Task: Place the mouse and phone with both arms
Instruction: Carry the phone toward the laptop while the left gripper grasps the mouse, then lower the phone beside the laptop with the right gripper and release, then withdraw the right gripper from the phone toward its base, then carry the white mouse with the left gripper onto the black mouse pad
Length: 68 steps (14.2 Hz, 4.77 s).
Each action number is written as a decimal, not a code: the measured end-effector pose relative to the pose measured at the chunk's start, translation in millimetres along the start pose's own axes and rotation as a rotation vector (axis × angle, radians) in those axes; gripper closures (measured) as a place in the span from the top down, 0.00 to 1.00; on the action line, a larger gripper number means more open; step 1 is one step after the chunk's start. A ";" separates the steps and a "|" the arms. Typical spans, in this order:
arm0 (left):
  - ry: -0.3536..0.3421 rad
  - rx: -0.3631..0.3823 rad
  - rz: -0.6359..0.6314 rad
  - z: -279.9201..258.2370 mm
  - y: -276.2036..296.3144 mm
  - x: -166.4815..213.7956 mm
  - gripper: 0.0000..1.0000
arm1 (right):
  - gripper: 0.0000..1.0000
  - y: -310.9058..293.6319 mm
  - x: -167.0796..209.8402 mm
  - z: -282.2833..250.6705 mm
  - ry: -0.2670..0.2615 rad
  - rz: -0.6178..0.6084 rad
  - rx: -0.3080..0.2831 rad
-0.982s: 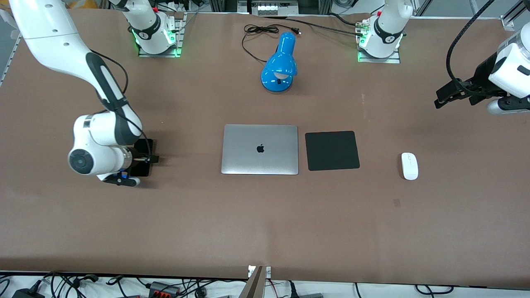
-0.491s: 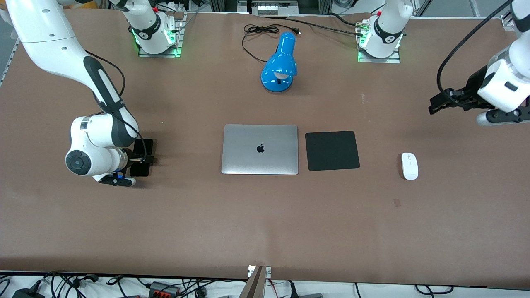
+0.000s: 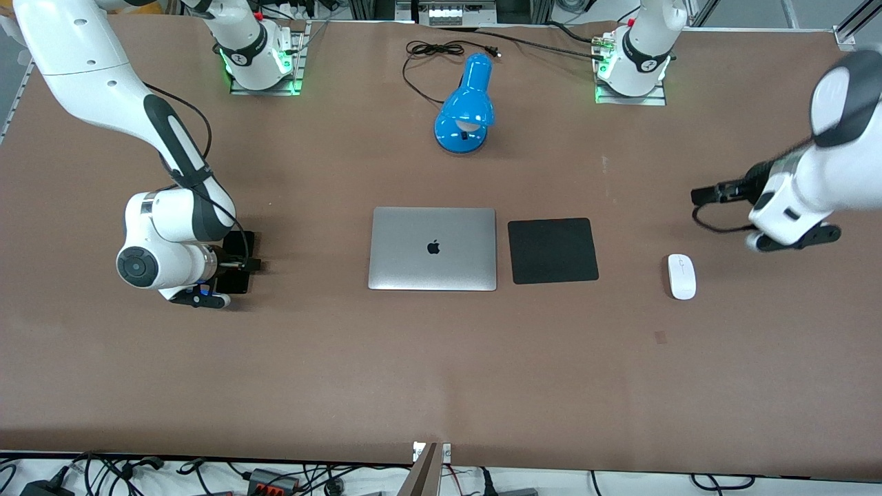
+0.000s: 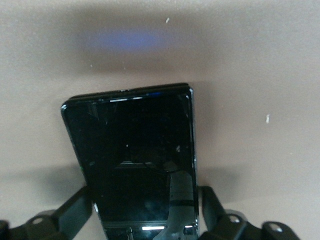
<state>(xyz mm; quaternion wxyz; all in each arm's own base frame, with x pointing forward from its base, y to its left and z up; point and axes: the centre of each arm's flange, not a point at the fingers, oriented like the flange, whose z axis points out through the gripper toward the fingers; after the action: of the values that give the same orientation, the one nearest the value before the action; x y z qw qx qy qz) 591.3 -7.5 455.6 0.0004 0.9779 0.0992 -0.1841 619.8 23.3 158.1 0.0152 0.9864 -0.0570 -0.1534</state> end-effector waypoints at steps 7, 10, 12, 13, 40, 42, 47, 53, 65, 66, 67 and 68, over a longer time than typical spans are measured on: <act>0.170 0.126 0.067 91.0 -13.7 103.9 1.00 | 0.80 -64.7 -8.1 -30.8 0.030 -0.087 0.029; 0.263 0.107 0.133 136.3 -13.4 120.2 1.00 | 0.80 -155.0 -33.4 -46.9 0.044 -0.120 0.038; 0.326 0.092 0.154 159.5 -14.7 123.3 1.00 | 0.80 -194.3 -50.1 -41.4 0.045 -0.152 0.023; 0.356 0.086 0.161 170.5 -17.7 124.3 1.00 | 0.80 -203.0 -54.1 -38.2 0.044 -0.155 0.019; 0.363 0.072 0.202 236.9 -40.7 138.4 0.56 | 1.00 5.0 -97.2 -322.4 0.153 0.170 0.077; 0.352 0.074 0.204 239.2 -41.2 137.9 0.57 | 1.00 24.3 -127.1 -356.8 0.177 0.171 0.068; 0.316 0.074 0.205 258.7 -41.4 139.4 0.78 | 1.00 23.8 -142.1 -362.6 0.181 0.164 0.060; 0.319 0.073 0.208 257.0 -39.7 139.6 0.70 | 1.00 28.9 -152.1 -382.6 0.239 0.262 0.094; 0.169 0.049 0.267 142.7 79.2 111.4 0.62 | 1.00 41.6 -158.8 -380.1 0.254 0.150 0.074; 0.163 0.036 0.246 136.7 107.0 100.6 0.62 | 1.00 42.3 -158.6 -380.2 0.255 0.151 0.075; 0.154 0.030 0.223 138.9 136.2 88.2 0.62 | 1.00 43.1 -158.5 -380.2 0.255 0.152 0.075; 0.140 0.035 0.211 147.4 165.4 75.3 0.62 | 1.00 44.3 -158.4 -380.2 0.255 0.154 0.075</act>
<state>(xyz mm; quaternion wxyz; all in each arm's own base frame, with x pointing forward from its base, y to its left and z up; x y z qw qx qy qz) 639.1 -160.5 285.2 -0.0042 0.9932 -0.0075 -0.1159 580.8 2.6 570.0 -0.0029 0.9904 -0.1360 -0.0229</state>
